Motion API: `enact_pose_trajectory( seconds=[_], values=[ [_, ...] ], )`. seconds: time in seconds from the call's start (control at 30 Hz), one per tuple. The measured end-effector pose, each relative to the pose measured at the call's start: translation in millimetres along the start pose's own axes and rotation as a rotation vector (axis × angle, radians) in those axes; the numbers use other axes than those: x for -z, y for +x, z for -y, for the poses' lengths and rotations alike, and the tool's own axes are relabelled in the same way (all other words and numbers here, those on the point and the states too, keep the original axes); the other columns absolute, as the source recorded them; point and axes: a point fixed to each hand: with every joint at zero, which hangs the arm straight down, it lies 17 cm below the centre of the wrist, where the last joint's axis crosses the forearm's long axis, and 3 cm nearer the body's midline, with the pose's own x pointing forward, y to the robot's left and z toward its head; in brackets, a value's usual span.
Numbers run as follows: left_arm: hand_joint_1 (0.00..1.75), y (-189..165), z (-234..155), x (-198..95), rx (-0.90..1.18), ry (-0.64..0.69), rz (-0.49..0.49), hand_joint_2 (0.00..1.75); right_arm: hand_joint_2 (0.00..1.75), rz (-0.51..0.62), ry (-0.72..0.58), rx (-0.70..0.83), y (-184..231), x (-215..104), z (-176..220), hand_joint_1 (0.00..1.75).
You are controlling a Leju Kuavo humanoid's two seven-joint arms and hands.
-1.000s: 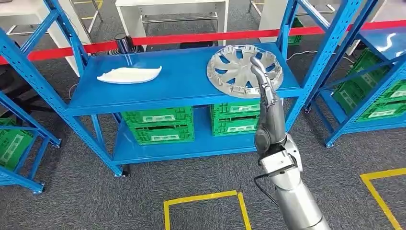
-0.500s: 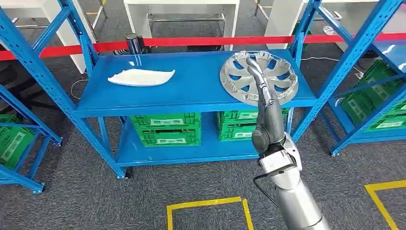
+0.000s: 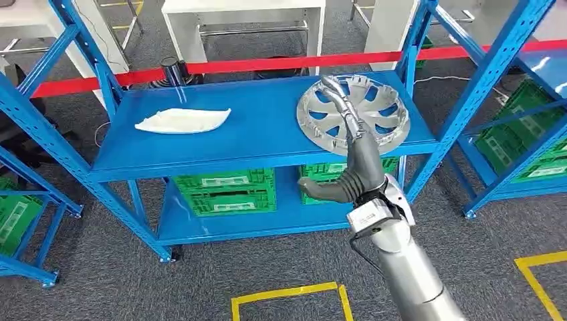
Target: Take the parts from the cabinet and place them on the table.
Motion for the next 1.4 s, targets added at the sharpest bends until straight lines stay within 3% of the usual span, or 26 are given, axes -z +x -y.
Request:
enact_pose_trajectory(
  seconds=[0.3, 0.73, 1.03, 1.4],
  values=[
    [0.00, 4, 8, -2, 0.020, -0.016, 0.020, 0.00, 1.75, -0.027, 0.103, -0.158, -30, 33, -20, 0.00],
    [0.00, 0, 21, -5, 0.052, -0.050, 0.026, 0.00, 1.75, -0.232, 0.285, -0.343, -123, 37, -61, 0.00],
    [0.00, 2, 24, -6, 0.059, -0.063, 0.030, 0.00, 1.75, -0.479, 0.360, -0.304, -196, -11, -62, 0.00],
    [0.00, 1, 24, -6, 0.056, -0.063, 0.027, 0.00, 1.75, -0.704, 0.389, -0.288, -244, -74, -43, 0.00]
  ],
)
